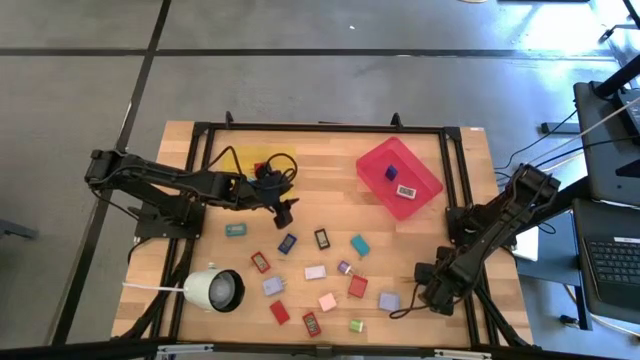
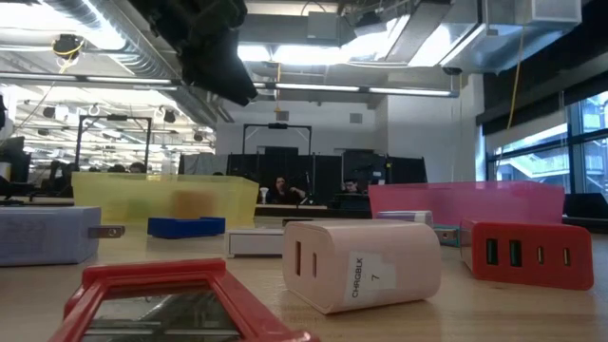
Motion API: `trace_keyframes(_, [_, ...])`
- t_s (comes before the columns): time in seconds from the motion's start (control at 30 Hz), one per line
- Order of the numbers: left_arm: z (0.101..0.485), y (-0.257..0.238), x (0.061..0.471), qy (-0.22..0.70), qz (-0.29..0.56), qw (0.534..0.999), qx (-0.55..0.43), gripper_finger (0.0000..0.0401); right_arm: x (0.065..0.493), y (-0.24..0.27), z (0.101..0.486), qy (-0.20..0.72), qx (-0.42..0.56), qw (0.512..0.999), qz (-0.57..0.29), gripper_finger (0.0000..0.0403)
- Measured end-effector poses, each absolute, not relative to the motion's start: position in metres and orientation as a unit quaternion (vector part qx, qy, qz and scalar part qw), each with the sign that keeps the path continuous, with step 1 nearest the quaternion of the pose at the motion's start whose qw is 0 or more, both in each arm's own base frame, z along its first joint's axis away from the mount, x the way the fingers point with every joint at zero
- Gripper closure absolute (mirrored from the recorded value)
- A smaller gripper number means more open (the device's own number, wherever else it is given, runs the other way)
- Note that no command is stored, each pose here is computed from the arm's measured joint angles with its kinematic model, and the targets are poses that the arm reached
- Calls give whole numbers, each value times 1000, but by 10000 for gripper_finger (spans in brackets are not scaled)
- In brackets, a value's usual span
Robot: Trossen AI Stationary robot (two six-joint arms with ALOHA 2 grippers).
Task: Pick & Place Office items
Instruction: Put the right light purple charger adapter into the yellow bin
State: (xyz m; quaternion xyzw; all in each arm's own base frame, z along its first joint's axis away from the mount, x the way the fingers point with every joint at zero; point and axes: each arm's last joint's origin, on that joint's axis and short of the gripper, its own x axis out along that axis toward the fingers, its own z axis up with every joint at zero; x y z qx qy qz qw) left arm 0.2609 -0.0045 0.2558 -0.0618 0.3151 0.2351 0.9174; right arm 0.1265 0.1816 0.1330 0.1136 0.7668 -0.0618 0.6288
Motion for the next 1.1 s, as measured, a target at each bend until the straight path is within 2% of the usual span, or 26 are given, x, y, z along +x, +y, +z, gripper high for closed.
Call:
trace_keyframes(0.07, [257, -4, 261, 308, 241, 918, -61, 191, 131, 185, 137, 750, 109, 650, -54, 194])
trace_keyframes(0.3, [264, -4, 267, 281, 218, 935, -2, 191, 168, 183, 174, 627, 67, 775, -48, 187])
trace_keyframes(0.5, [271, -6, 273, 257, 170, 950, 53, 191, 215, 157, 210, 517, -57, 849, -96, 186])
trace_keyframes(0.73, [274, -9, 274, 256, 156, 941, 155, 190, 273, 114, 261, 381, -146, 890, -205, 185])
trace_keyframes(0.93, [278, -17, 275, 236, 141, 945, 178, 174, 305, 74, 289, 352, -210, 901, -143, 186])
trace_keyframes(1.1, [278, -20, 275, 236, 155, 941, 188, 156, 312, 22, 307, 322, -167, 926, -103, 186])
